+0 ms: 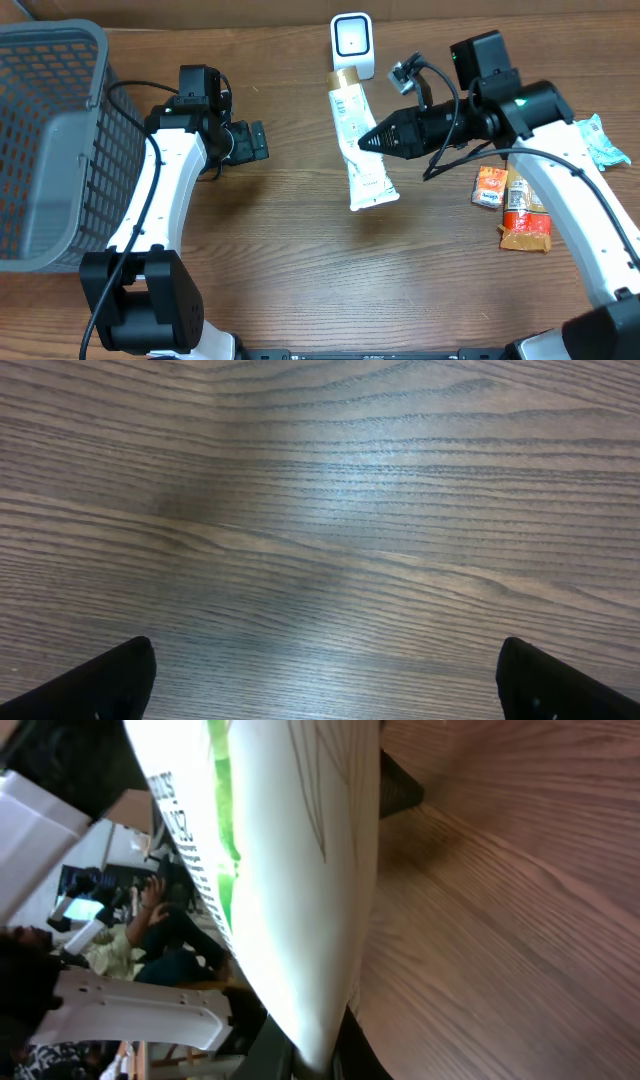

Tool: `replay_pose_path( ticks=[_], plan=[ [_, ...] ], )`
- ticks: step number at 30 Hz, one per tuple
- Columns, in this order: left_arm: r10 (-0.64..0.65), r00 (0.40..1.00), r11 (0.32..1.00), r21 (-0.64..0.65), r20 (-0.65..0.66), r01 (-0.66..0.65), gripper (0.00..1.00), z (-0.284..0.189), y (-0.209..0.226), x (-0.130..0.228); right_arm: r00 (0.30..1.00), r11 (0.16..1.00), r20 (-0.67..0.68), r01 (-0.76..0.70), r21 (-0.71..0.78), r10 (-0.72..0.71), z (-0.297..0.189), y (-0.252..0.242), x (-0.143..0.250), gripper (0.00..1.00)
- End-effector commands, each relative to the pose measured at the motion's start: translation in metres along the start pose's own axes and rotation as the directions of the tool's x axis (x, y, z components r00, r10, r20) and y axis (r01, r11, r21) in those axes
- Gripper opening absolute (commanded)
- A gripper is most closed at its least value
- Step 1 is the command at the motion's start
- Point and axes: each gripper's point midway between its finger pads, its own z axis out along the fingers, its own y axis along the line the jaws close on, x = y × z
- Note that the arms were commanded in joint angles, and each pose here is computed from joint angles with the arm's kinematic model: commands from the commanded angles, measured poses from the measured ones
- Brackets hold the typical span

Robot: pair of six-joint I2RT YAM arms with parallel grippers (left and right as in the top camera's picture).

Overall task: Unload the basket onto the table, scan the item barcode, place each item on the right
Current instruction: 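Raise the tube up to the scanner, barcode facing it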

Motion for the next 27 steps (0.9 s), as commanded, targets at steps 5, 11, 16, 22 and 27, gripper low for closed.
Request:
replay_pose_path(
  ticks=[5, 11, 16, 22, 27],
  plan=[
    [0.022, 1.000, 1.000, -0.001, 0.020, -0.022, 1.00, -0.006, -0.001, -0.004, 0.993, 0.988, 0.117, -0.048, 0.150, 0.030, -0.026, 0.015, -0.018, 0.04],
    [0.022, 1.000, 1.000, -0.001, 0.020, -0.022, 1.00, -0.006, -0.001, -0.004, 0.977, 0.794, 0.208, -0.091, 0.602, -0.046, -0.046, -0.042, -0.053, 0.04],
    [0.022, 1.000, 1.000, -0.001, 0.020, -0.022, 1.00, -0.006, -0.001, -0.004, 0.977, 0.570, 0.105, 0.019, 0.821, -0.184, -0.034, -0.107, -0.101, 0.04],
    [0.022, 1.000, 1.000, -0.001, 0.020, -0.022, 1.00, -0.006, -0.001, -0.004, 0.911, 0.197, -0.039, 0.130, 0.972, -0.411, -0.033, -0.177, -0.163, 0.04],
    [0.022, 1.000, 1.000, -0.001, 0.020, -0.022, 1.00, -0.006, -0.001, -0.004, 0.816, -0.062, -0.292, 0.303, 0.951, -0.499, -0.010, -0.213, -0.191, 0.04]
  ],
)
